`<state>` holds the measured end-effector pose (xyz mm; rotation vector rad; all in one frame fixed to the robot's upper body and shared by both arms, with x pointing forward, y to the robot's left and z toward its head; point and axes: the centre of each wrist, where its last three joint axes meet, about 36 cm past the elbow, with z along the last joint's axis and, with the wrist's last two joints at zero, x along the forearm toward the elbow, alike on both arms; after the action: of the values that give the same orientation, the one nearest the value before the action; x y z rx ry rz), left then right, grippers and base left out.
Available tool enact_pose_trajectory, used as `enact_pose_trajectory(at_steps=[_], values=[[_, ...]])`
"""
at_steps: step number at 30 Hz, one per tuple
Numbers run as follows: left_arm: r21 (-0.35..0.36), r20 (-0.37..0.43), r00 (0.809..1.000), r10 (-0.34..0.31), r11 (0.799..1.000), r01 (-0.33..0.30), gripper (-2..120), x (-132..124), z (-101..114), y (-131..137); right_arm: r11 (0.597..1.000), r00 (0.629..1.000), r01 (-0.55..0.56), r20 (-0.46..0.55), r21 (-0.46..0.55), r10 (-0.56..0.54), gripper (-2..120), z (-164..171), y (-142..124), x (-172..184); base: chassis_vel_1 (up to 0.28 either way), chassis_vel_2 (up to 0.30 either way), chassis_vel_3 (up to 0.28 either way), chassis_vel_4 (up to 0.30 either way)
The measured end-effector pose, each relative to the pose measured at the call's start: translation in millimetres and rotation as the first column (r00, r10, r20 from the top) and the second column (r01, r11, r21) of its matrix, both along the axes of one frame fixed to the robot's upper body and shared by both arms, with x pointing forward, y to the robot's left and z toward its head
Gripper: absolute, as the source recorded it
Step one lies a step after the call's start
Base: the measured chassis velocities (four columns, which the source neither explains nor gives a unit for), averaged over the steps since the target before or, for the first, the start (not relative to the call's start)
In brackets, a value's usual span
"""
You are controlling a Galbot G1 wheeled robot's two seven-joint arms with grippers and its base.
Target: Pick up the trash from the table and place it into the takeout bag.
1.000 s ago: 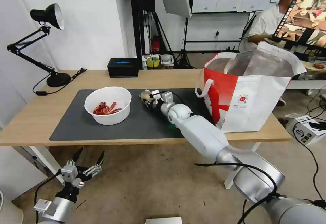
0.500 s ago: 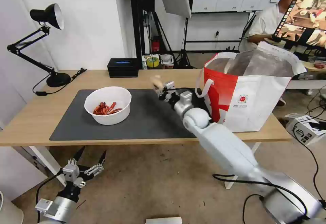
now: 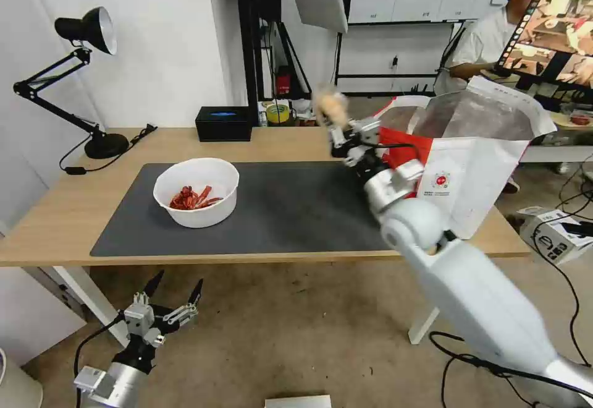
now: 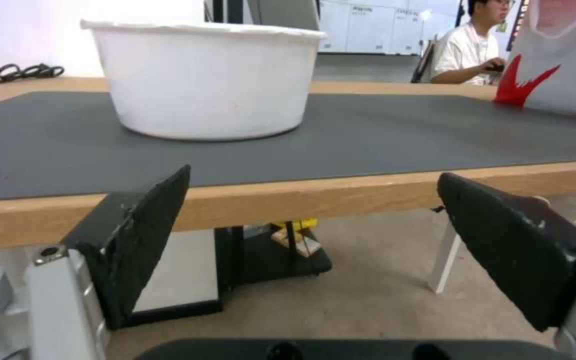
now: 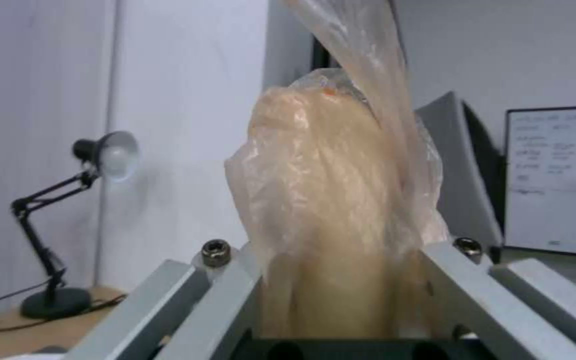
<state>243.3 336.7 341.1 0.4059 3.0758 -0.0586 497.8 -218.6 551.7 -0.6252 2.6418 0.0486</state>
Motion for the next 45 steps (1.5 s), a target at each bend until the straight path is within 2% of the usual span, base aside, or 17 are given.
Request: enact_pose_trajectory(at_steps=[1,3,4,7,8,10,15,27,29,30,32,36,38,40,42,43,45], values=[[0.0,0.0,1.0,0.0,1.0,0.0,100,0.0,0.0,0.0,1.0,1.0,0.0,0.0,0.0,0.0,7,0.0,0.0,0.0,0.0,0.0,0.0,0.0],[-0.002,0.002,1.0,-0.009,1.0,0.009,100,1.2,0.5,-3.0,0.999,0.999,0.048,-0.01,0.017,-0.048,7,10.4,-24.0,-5.5,0.0,0.0,0.0,0.0],[-0.002,0.002,1.0,-0.009,1.0,0.009,100,1.2,0.5,-3.0,0.999,0.999,0.048,-0.01,0.017,-0.048,7,10.4,-24.0,-5.5,0.0,0.0,0.0,0.0],[-0.004,0.005,1.0,-0.021,1.0,0.021,100,3.1,1.2,-6.7,0.992,0.992,0.121,-0.025,0.02,-0.121,7,21.7,-59.8,-7.7,0.0,0.0,0.0,0.0],[-0.004,0.005,1.0,-0.021,1.0,0.021,100,3.1,1.2,-6.7,0.992,0.992,0.121,-0.025,0.02,-0.121,7,21.7,-59.8,-7.7,0.0,0.0,0.0,0.0],[-0.007,0.007,1.0,-0.03,1.0,0.03,100,4.4,1.6,-9.8,0.985,0.984,0.172,-0.038,0.01,-0.172,7,24.5,-83.9,-7.2,0.0,0.0,0.0,0.0],[-0.012,0.001,0.999,-0.045,0.999,0.045,100,5.6,3.2,-15.7,0.97,0.968,0.245,-0.062,-0.004,-0.244,7,25.1,-117.0,-6.7,0.0,0.0,0.0,0.0],[-0.013,-0.005,0.999,-0.054,0.998,0.054,100,4.4,4.4,-18.2,0.949,0.941,0.315,-0.132,0.001,-0.312,9,22.4,-135.3,-0.2,0.0,0.0,0.0,0.0],[-0.012,-0.006,0.999,-0.052,0.999,0.052,100,3.3,4.4,-17.7,0.947,0.937,0.32,-0.143,-0.004,-0.317,18,22.5,-135.5,0.6,0.0,0.0,0.0,0.0],[-0.012,-0.006,0.999,-0.052,0.999,0.052,100,3.3,4.4,-17.7,0.947,0.937,0.32,-0.143,-0.004,-0.317,18,22.5,-135.5,0.6,0.0,0.0,0.0,0.0],[-0.012,-0.005,0.999,-0.05,0.999,0.05,100,1.9,4.7,-17.3,0.948,0.937,0.32,-0.149,-0.004,-0.317,30,24.0,-134.8,1.4,0.0,0.0,0.0,0.0],[-0.011,-0.006,0.999,-0.048,0.999,0.048,100,0.7,4.9,-16.9,0.947,0.936,0.321,-0.152,-0.001,-0.317,40,27.1,-133.6,3.2,0.0,0.0,0.0,0.0],[-0.009,-0.004,0.999,-0.047,0.999,0.047,100,0.4,5.7,-16.5,0.947,0.936,0.321,-0.153,0.0,-0.317,52,28.3,-132.4,4.2,0.0,0.0,0.0,0.0],[-0.009,-0.004,0.999,-0.047,0.999,0.047,100,0.3,5.8,-16.4,0.947,0.936,0.321,-0.154,0.0,-0.317,56,28.3,-132.2,4.2,0.0,0.0,0.0,0.0],[-0.009,-0.004,0.999,-0.046,0.999,0.046,100,-0.3,6.0,-16.4,0.947,0.935,0.322,-0.155,0.0,-0.318,69,28.0,-132.0,4.2,0.0,0.0,0.0,0.0],[-0.009,-0.004,0.999,-0.046,0.999,0.046,100,-0.3,6.0,-16.4,0.947,0.935,0.322,-0.155,0.0,-0.318,69,28.0,-132.0,4.2,0.0,0.0,0.0,0.0],[-0.008,-0.005,0.999,-0.046,0.999,0.046,100,-1.3,5.9,-16.8,0.947,0.935,0.321,-0.157,-0.001,-0.318,77,27.3,-132.0,3.8,0.0,0.0,0.0,0.0]])
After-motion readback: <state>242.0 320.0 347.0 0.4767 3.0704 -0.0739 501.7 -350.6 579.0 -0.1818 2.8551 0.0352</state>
